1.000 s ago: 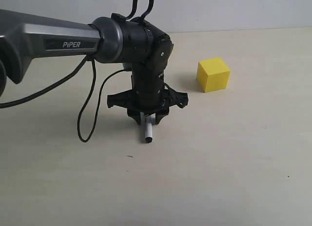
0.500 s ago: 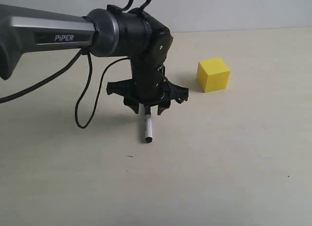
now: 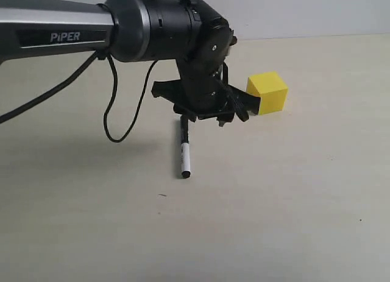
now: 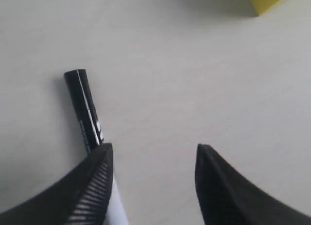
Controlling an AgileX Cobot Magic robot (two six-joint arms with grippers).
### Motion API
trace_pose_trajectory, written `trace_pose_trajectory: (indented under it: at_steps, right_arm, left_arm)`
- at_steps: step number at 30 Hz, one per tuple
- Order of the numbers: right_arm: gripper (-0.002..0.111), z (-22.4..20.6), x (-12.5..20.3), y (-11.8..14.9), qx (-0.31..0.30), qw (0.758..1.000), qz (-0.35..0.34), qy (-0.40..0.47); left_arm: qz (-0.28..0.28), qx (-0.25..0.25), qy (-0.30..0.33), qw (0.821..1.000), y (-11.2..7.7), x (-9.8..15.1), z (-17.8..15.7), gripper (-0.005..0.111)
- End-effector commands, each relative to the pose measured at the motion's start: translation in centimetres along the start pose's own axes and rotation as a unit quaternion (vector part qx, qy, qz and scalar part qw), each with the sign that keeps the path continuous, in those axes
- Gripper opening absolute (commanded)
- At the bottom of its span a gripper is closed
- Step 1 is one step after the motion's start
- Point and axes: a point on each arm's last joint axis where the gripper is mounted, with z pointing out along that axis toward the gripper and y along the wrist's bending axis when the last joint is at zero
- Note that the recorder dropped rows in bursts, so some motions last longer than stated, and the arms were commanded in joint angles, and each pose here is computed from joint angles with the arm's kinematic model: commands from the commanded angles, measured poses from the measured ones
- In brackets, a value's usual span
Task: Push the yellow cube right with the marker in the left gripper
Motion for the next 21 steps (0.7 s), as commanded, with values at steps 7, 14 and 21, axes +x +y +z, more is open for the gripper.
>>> trace_pose_trajectory:
  at_steps: [7, 14, 21]
  right_arm:
    - [0.000, 0.0, 0.0, 0.0, -0.001, 1.000, -0.002, -0.007]
    - [0.000, 0.0, 0.0, 0.0, -0.001, 1.000, -0.002, -0.007]
    - [0.000, 0.0, 0.0, 0.0, -0.001, 1.000, -0.003, -0.007]
  left_arm:
    - [0.023, 0.004, -0.041, 0.999, 0.8, -0.2, -3.5, 0.000]
    - [0.035, 0.051, -0.123, 0.991, 1.9, 0.9, -7.2, 0.000]
    - [0.050, 0.130, -0.218, 0.966, 3.9, 4.4, -10.8, 0.000]
